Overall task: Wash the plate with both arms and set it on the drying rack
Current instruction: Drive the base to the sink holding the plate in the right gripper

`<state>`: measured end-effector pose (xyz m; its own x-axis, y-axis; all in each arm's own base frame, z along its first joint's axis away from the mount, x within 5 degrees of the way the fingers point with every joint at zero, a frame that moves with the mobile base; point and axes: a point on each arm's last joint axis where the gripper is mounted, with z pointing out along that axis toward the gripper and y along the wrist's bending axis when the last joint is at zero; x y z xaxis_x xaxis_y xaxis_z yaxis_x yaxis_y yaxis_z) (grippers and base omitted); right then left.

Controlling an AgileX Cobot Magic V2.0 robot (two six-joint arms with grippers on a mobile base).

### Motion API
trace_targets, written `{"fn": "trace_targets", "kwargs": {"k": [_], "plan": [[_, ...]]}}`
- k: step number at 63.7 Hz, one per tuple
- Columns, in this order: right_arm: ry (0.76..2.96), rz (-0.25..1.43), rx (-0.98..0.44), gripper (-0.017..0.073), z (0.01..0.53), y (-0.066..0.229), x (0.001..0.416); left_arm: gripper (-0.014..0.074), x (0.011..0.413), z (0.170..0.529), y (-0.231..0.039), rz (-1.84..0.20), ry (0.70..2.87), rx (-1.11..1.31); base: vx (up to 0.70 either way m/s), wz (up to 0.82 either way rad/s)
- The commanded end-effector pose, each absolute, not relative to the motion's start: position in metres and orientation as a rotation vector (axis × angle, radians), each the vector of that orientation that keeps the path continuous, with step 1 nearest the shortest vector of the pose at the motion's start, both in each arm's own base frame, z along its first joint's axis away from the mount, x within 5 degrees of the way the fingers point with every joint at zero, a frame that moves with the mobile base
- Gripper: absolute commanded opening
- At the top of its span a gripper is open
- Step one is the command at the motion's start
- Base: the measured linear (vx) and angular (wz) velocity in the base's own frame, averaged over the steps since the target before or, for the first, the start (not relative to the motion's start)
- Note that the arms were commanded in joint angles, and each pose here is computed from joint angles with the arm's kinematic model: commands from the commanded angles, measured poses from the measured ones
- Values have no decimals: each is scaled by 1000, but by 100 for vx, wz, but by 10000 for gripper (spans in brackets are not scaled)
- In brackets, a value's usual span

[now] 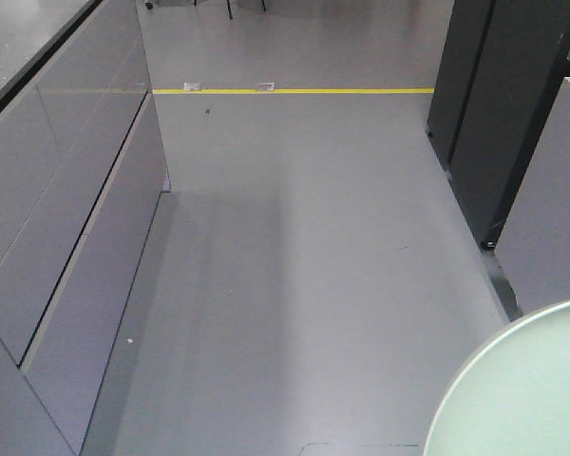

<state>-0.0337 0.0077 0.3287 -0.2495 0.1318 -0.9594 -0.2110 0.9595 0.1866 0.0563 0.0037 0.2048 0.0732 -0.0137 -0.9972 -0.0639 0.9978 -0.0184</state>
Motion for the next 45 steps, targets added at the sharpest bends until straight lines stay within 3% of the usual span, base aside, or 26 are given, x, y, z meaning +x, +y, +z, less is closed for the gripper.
{"fn": "trace_targets", "kwargs": {"k": [1,45], "plan": [[1692,329,-49,-2,342,7,-35,-6,55,206,2,15,1431,-56,29,-11],[1692,329,-49,-2,342,7,-35,-6,55,206,2,15,1431,-56,26,-8]]}}
